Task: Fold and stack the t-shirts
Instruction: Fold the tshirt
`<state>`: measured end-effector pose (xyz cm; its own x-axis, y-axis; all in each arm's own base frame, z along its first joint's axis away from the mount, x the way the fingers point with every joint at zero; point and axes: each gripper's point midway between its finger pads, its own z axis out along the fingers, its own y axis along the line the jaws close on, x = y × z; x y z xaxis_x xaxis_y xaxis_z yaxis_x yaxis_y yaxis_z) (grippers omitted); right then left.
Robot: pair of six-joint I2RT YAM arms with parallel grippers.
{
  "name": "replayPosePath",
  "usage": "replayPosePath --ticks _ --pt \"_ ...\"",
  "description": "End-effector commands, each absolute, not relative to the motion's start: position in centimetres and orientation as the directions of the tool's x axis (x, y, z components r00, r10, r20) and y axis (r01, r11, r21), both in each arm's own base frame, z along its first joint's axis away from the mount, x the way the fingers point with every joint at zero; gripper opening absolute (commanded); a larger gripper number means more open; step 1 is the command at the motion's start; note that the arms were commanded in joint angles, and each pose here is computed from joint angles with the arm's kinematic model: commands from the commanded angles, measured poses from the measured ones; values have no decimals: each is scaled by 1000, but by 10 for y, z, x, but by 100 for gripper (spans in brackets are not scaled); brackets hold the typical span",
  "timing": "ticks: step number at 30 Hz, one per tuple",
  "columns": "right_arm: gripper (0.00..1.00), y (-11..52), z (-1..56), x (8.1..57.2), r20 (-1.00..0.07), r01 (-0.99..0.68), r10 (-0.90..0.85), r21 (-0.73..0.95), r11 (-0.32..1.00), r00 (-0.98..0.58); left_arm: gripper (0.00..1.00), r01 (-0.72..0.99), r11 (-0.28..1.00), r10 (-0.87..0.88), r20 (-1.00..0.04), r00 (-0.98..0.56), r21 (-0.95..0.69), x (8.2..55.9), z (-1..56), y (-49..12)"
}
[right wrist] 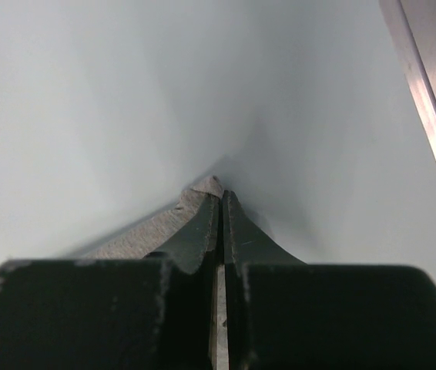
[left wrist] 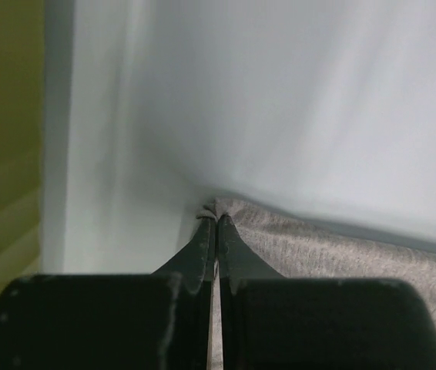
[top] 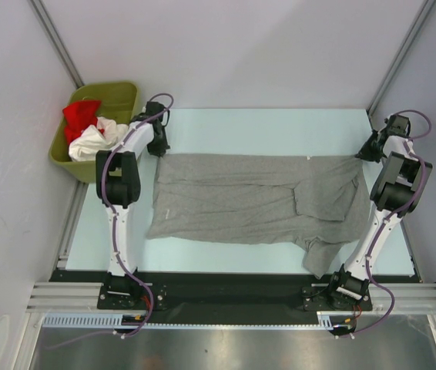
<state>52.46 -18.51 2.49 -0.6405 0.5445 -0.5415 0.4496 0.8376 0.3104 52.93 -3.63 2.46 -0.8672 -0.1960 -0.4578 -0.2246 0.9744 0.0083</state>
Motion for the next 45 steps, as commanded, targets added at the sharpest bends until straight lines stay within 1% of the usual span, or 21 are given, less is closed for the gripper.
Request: replayPosePath --ticks 1,4,12,19,20,22,23,25,26,28,32,33,35,37,38,39,40,41,42,44,45 --pt "0 -207 27 543 -596 475 544 289 831 -590 0 -274 960 -185 -591 -785 63 560 58 -14" --pt "0 -208 31 555 -598 473 554 307 826 -579 0 -283 959 -196 -652 -733 30 579 70 -16" --pt "0 -215 30 587 -624 468 559 326 821 -546 0 -306 952 -230 -728 -646 -29 617 91 -20" --pt "0 -213 31 610 -642 433 533 326 841 -551 1 -297 953 -239 -734 -636 -53 626 92 -23" --pt "0 -214 33 610 -645 437 534 324 839 -546 9 -300 952 -242 -733 -636 -54 626 91 -23" --pt "9 -215 36 611 -649 438 533 322 839 -543 18 -305 951 -241 -733 -636 -48 625 91 -22" --pt "22 -215 39 611 -653 438 531 322 840 -540 26 -307 951 -235 -736 -634 -40 625 93 -20" --pt "30 -216 43 609 -653 448 532 313 838 -539 34 -318 948 -233 -738 -633 -27 621 102 -17" --pt "43 -217 52 609 -661 453 533 311 835 -529 40 -325 946 -232 -741 -630 -20 619 108 -15" --pt "55 -223 64 606 -665 493 546 294 819 -510 45 -331 943 -232 -751 -618 -19 611 129 -15" --pt "71 -224 97 597 -662 572 591 288 768 -461 48 -329 944 -228 -776 -588 -28 585 181 -20" --pt "73 -217 111 592 -663 577 587 276 769 -465 48 -323 946 -221 -760 -611 -15 572 178 -25" --pt "76 -215 122 583 -671 615 581 230 754 -461 48 -319 947 -236 -772 -590 -46 547 212 -32" --pt "81 -209 141 570 -673 645 583 202 737 -456 47 -296 954 -236 -731 -641 -49 514 201 -43" --pt "84 -204 139 563 -655 655 595 197 730 -466 47 -293 952 -255 -751 -609 -85 496 227 -47" --pt "85 -199 139 554 -628 673 622 203 711 -468 46 -291 954 -252 -704 -665 -67 472 200 -49" --pt "86 -191 156 547 -629 672 630 222 707 -456 46 -265 960 -249 -687 -683 -85 456 196 -60" --pt "87 -181 147 537 -593 676 647 222 703 -478 45 -254 959 -268 -704 -658 -128 436 215 -64" --pt "87 -172 149 529 -576 675 656 229 702 -487 45 -257 960 -264 -651 -712 -108 410 185 -66" --pt "87 -143 174 517 -574 639 654 272 720 -492 44 -255 947 -319 -631 -707 -194 378 187 -74" --pt "87 -129 154 501 -529 643 661 256 722 -532 43 -268 944 -329 -580 -745 -191 355 161 -73"
